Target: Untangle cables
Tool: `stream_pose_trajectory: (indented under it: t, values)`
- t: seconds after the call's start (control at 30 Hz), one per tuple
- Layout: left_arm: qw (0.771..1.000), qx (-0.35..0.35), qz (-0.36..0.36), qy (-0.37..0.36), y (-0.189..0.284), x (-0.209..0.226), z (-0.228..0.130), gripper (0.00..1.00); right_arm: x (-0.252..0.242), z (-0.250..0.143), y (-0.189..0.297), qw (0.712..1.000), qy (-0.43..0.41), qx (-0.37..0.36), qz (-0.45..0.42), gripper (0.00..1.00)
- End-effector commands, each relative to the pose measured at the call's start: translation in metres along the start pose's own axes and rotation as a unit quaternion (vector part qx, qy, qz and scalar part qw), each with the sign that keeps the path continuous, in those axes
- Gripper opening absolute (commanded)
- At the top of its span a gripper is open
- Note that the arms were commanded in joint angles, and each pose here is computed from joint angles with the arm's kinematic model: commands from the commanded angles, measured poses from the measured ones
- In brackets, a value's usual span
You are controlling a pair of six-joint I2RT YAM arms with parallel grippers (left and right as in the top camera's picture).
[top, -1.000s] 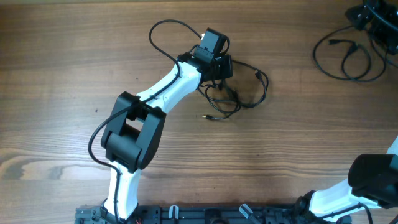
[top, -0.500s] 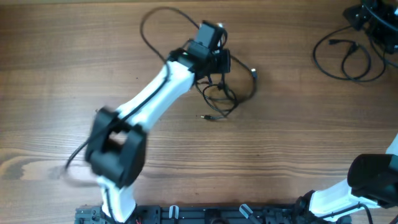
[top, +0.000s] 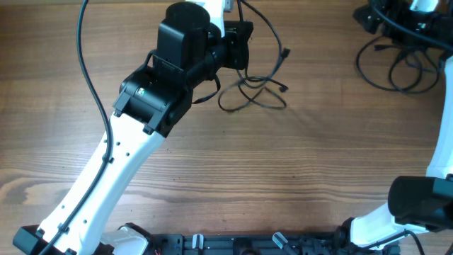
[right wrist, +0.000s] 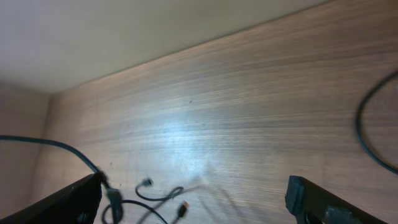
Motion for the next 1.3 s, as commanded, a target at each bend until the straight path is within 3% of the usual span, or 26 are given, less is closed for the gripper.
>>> stream_pose_trajectory:
  t: [0.0, 0.17, 0.43, 0.57, 0.8, 1.03, 1.17, 1.27]
  values:
    - [0.998, -0.025, 0.0, 0.066, 0.009, 0.003, 0.014, 0.04, 0.025, -0.01, -0.012, 0.998, 0.04, 0.026, 0.05, 0.96]
    - [0.957, -0.083, 0.077, 0.267, 0.017, 0.055, 0.033, 0.04, 0.042, -0.031, -0.02, 0.995, 0.046, 0.064, 0.059, 0.96]
    - [0.902, -0.145, 0.069, 0.4, 0.03, 0.082, 0.058, 0.04, 0.078, -0.061, -0.039, 0.986, 0.089, 0.113, 0.085, 0.96]
    - [0.858, -0.185, 0.023, 0.479, 0.04, 0.076, 0.079, 0.04, 0.097, -0.078, -0.054, 0.977, 0.131, 0.136, 0.098, 0.96]
    - [0.801, -0.248, -0.03, 0.544, 0.075, 0.081, 0.113, 0.04, 0.109, -0.099, -0.079, 0.969, 0.143, 0.173, 0.102, 0.96]
    - [0.72, -0.287, -0.076, 0.628, 0.104, 0.094, 0.133, 0.04, 0.116, -0.111, -0.116, 0.968, 0.116, 0.198, 0.103, 0.92]
    - [0.707, -0.299, -0.124, 0.629, 0.114, 0.081, 0.149, 0.04, 0.12, -0.108, -0.125, 0.972, 0.084, 0.193, 0.102, 0.91]
    - [0.71, -0.286, -0.133, 0.63, 0.112, 0.073, 0.147, 0.04, 0.122, -0.103, -0.127, 0.976, 0.053, 0.186, 0.099, 0.89]
Point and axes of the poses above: each gripper's point midway between its finger pads, its own y axis back along the fingers, its own x axis along the line the jaws close on, z = x × y, the point moved 2 cm from there along y, back along the fingers, and after that the axes turned 7 degrees about -y, right-handed, at the moved point
